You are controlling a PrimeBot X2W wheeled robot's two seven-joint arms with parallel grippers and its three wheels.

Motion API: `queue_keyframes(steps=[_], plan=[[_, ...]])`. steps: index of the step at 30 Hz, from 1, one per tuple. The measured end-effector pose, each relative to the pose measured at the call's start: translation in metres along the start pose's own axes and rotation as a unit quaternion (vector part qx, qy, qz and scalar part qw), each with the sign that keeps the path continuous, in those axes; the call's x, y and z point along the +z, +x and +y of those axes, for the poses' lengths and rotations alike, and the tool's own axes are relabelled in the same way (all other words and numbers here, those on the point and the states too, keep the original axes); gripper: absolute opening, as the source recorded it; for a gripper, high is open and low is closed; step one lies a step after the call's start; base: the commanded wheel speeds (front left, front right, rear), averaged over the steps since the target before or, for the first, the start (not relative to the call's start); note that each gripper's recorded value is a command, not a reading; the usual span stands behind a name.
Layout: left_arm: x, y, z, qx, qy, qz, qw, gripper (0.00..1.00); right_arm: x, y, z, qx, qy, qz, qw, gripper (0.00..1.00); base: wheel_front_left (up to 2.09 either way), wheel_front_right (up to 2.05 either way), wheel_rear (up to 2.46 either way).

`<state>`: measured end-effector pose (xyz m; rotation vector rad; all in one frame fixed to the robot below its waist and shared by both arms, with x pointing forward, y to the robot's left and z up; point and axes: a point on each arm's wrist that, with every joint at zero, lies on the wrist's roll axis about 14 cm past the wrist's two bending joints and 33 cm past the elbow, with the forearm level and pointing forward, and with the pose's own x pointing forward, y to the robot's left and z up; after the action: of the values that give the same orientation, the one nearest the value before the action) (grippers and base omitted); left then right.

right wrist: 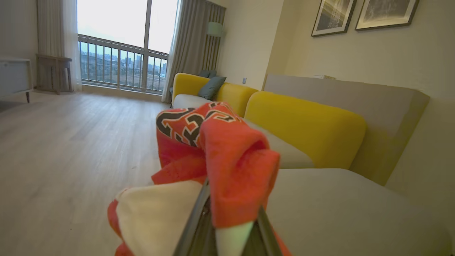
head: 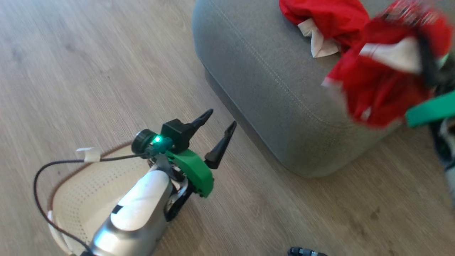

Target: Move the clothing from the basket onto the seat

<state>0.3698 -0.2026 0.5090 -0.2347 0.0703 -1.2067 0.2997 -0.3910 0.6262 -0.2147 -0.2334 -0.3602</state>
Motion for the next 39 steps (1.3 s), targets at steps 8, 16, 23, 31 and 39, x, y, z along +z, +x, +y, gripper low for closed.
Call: queue_keyframes(steps=[8, 16, 23, 31, 39], plan=[[-0.03, -0.004, 0.024, -0.002, -0.011, 0.021, 1.0, 1.0, 0.029, 0.064, -0.036, -0.038, -0.065, -0.021, 0.997, 0.0, 0.0, 0.0, 0.0], [-0.031, 0.007, 0.042, -0.019, -0.016, 0.001, 1.0, 1.0, 0.033, 0.125, -0.07, -0.081, -0.117, 0.005, 0.99, 0.0, 0.0, 0.0, 0.0], [-0.04, -0.002, 0.065, -0.013, -0.017, 0.007, 1.0, 1.0, 0.033, 0.174, -0.085, -0.113, -0.134, 0.022, 0.984, 0.0, 0.0, 0.0, 0.0], [-0.045, -0.017, 0.081, -0.014, -0.021, 0.003, 1.0, 1.0, 0.005, 0.216, -0.093, -0.143, -0.153, 0.06, 0.976, 0.0, 0.0, 0.0, 0.0], [-0.084, -0.043, 0.12, 0.03, -0.042, 0.032, 0.998, 1.0, -0.078, 0.23, -0.083, -0.175, -0.112, 0.124, 0.97, 0.0, 0.0, 0.0, 0.0]])
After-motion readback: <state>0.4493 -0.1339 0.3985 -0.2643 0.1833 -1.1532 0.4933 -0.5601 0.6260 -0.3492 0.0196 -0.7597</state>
